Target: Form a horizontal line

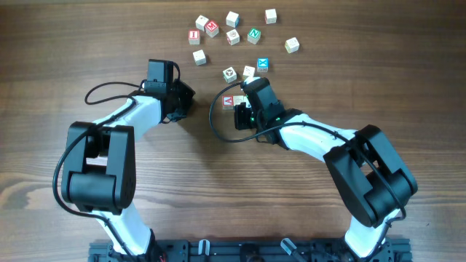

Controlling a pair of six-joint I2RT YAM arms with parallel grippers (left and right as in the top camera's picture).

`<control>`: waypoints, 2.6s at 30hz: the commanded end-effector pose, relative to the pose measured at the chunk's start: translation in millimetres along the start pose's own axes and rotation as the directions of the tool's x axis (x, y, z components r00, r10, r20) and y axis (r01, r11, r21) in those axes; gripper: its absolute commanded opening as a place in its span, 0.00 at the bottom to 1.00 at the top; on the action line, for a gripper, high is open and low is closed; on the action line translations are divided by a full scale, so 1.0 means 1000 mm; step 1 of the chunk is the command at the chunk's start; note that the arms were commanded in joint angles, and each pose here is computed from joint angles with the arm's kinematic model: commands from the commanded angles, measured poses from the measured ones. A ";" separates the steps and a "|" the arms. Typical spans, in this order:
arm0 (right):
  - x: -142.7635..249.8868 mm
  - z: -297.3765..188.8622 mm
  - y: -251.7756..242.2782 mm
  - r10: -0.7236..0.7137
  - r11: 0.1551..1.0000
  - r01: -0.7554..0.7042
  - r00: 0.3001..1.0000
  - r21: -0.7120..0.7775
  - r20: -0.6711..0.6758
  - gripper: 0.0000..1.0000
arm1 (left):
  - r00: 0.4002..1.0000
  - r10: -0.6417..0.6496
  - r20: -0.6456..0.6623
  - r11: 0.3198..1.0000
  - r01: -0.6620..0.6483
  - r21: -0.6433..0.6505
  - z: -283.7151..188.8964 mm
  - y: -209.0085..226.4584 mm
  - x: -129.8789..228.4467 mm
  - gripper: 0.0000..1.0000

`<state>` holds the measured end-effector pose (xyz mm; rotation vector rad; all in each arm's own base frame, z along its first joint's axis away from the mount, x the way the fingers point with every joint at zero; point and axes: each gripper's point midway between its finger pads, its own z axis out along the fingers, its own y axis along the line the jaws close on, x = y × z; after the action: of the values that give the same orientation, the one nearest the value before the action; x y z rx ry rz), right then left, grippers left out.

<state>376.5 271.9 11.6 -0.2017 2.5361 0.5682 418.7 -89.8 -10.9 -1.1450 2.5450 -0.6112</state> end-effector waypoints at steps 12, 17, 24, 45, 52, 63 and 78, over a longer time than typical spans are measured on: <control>-0.002 0.009 0.007 -0.027 0.999 0.027 1.000 -0.020 0.008 0.05 | 0.998 -0.046 -0.039 0.956 0.033 -0.292 0.031 0.099 0.028 0.05; -0.002 0.010 0.007 -0.027 0.999 0.027 1.000 -0.022 0.011 0.05 | 0.998 -0.045 -0.035 0.955 0.033 -0.294 0.031 0.099 0.028 0.05; -0.003 0.010 0.007 -0.028 0.999 0.028 1.000 -0.023 0.015 0.05 | 0.998 -0.046 -0.035 0.955 0.033 -0.294 0.031 0.099 0.028 0.05; 0.000 0.010 0.005 -0.027 1.000 0.027 1.000 -0.012 0.000 0.05 | 0.999 -0.040 -0.030 0.954 0.030 -0.298 0.031 0.100 0.027 0.05; 0.005 0.005 -0.003 -0.012 0.999 0.013 1.000 0.034 -0.023 0.04 | 0.999 -0.039 -0.026 0.953 0.029 -0.301 0.031 0.100 0.026 0.05; 0.010 0.003 -0.021 0.059 0.990 -0.056 0.998 0.132 -0.022 0.05 | 0.999 -0.034 -0.010 0.947 0.029 -0.319 0.030 0.104 0.023 0.06; 0.009 -0.006 -0.033 0.116 0.973 -0.113 0.993 0.204 -0.003 0.05 | 1.000 -0.031 -0.002 0.943 0.029 -0.332 0.029 0.107 0.022 0.07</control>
<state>373.9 246.6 -0.7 -0.0275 2.6152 0.3916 418.4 -88.7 -11.3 -1.1441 2.5434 -0.5913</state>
